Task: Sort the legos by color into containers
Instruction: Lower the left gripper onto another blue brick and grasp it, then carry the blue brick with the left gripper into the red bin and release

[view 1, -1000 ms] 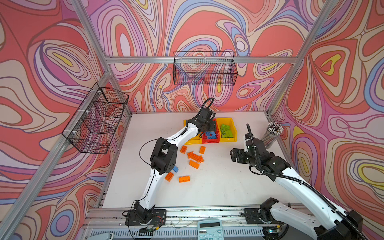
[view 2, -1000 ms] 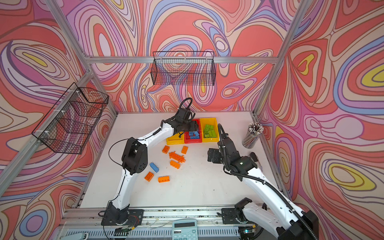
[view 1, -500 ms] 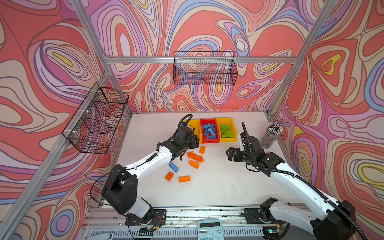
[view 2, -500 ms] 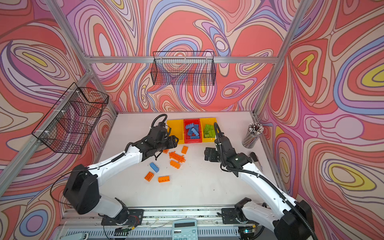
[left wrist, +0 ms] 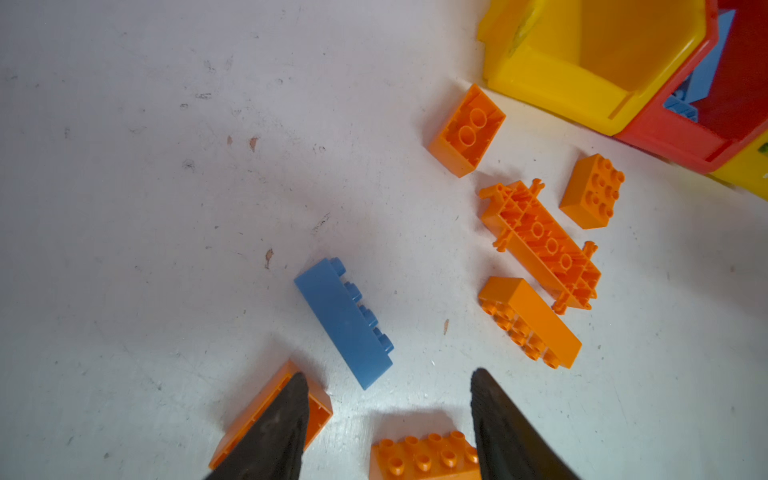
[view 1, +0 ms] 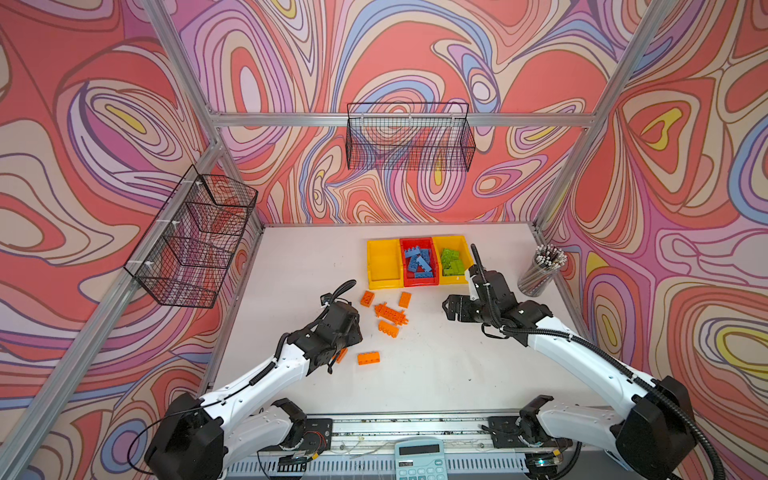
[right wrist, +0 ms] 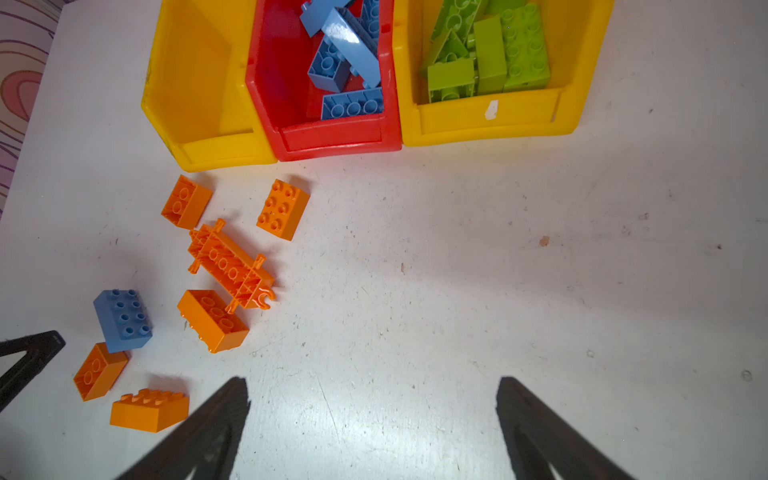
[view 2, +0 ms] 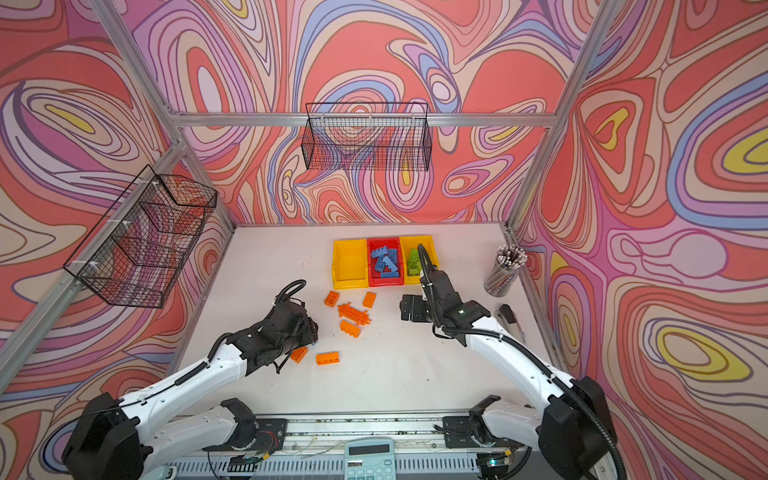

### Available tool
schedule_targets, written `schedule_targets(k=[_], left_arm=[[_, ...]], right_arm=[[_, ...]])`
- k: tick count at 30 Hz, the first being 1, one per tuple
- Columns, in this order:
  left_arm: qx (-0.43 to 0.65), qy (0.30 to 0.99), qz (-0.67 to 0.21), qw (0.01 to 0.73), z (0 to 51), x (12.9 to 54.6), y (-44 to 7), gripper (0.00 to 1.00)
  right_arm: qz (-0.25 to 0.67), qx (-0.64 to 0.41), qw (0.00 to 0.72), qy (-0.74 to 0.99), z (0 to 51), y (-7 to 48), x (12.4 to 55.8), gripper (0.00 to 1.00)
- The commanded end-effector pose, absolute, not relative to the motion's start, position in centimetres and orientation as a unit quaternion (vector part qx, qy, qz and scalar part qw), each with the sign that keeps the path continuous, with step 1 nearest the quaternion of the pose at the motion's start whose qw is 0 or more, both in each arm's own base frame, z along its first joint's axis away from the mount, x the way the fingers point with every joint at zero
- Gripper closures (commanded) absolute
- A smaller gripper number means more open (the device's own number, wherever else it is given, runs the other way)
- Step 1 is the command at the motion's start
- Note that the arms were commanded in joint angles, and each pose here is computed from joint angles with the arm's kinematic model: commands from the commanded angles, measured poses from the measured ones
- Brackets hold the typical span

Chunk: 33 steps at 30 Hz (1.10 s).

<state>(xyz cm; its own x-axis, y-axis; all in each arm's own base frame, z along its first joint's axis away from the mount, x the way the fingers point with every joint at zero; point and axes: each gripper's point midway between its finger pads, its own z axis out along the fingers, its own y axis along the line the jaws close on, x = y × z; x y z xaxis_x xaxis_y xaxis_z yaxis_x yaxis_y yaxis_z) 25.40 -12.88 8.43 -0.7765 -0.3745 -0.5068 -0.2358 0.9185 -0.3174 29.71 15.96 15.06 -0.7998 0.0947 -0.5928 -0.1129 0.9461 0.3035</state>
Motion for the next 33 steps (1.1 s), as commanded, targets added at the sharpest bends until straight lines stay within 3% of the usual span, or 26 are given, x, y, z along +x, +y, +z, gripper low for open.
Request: schedule_targets(k=[1, 22, 25, 33], left_arm=[[-0.18, 0.94, -0.091, 0.275, 6.8, 25.4, -12.4, 0.38], [-0.173, 0.953, -0.037, 0.246, 2.7, 27.7, -12.0, 0.43], [-0.177, 0.951, -0.04, 0.249, 2.4, 28.4, -11.9, 0.5], [-0.163, 0.96, -0.044, 0.225, 2.4, 28.8, -12.9, 0.85]], right_arm=[[0.176, -0.004, 0.332, 0.927, 16.4, 16.5, 30.0, 0.02], [0.16, 0.002, 0.327, 0.931, 15.2, 15.6, 29.2, 0.02], [0.159, 0.0, 0.325, 0.932, 14.9, 15.6, 29.3, 0.02], [0.155, -0.003, 0.324, 0.933, 14.5, 15.5, 29.1, 0.02]])
